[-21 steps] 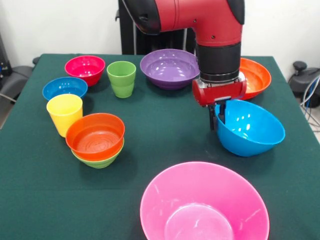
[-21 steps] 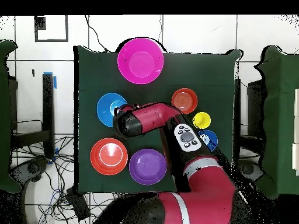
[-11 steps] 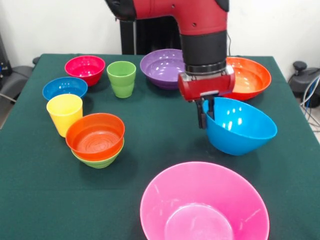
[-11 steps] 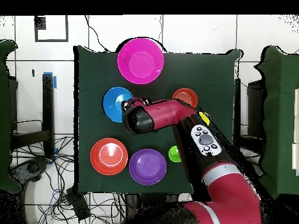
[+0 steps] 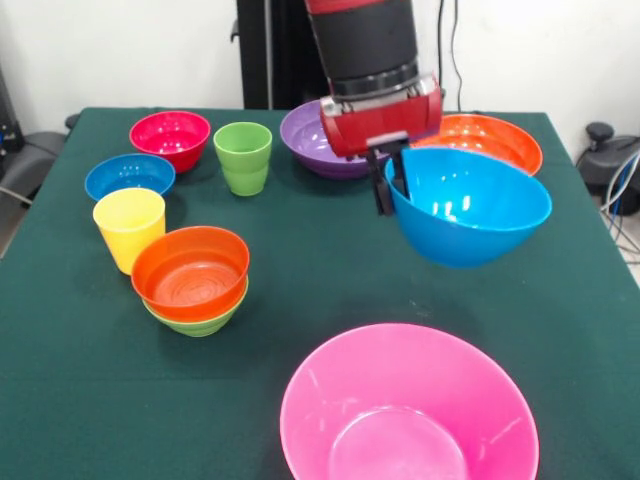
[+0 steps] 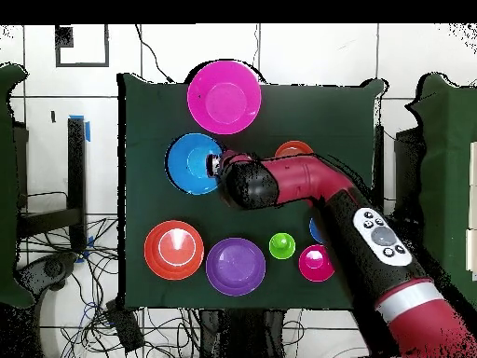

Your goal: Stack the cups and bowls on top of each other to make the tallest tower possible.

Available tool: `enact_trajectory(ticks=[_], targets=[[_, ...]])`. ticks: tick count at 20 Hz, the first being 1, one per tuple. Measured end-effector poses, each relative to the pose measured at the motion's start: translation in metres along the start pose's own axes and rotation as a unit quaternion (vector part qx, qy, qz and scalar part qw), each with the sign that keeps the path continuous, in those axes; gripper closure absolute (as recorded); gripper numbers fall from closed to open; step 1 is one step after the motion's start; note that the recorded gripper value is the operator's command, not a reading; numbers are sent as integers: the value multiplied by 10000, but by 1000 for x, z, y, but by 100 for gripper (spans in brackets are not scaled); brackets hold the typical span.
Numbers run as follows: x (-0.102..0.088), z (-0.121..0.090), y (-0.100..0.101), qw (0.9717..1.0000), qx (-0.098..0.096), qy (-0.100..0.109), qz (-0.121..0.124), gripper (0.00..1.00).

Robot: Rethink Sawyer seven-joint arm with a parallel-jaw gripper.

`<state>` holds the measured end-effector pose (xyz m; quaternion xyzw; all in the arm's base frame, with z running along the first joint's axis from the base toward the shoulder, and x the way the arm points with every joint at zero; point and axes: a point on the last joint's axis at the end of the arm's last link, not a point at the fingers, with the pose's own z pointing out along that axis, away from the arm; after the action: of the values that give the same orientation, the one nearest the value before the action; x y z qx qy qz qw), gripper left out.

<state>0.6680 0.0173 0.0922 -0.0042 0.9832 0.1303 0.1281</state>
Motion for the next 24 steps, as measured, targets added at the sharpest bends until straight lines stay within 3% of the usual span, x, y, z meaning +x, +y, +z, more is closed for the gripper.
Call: enact_trajectory(ticks=[4, 7, 18, 24], targets=[[-7, -22, -3, 9988, -342, 283, 226, 100], [-11, -31, -1, 9980, -486, 335, 234, 100], [-29, -59, 14, 9954, -865, 402, 33, 100], [-34, -71, 7, 9935, -1005, 531, -78, 100]])
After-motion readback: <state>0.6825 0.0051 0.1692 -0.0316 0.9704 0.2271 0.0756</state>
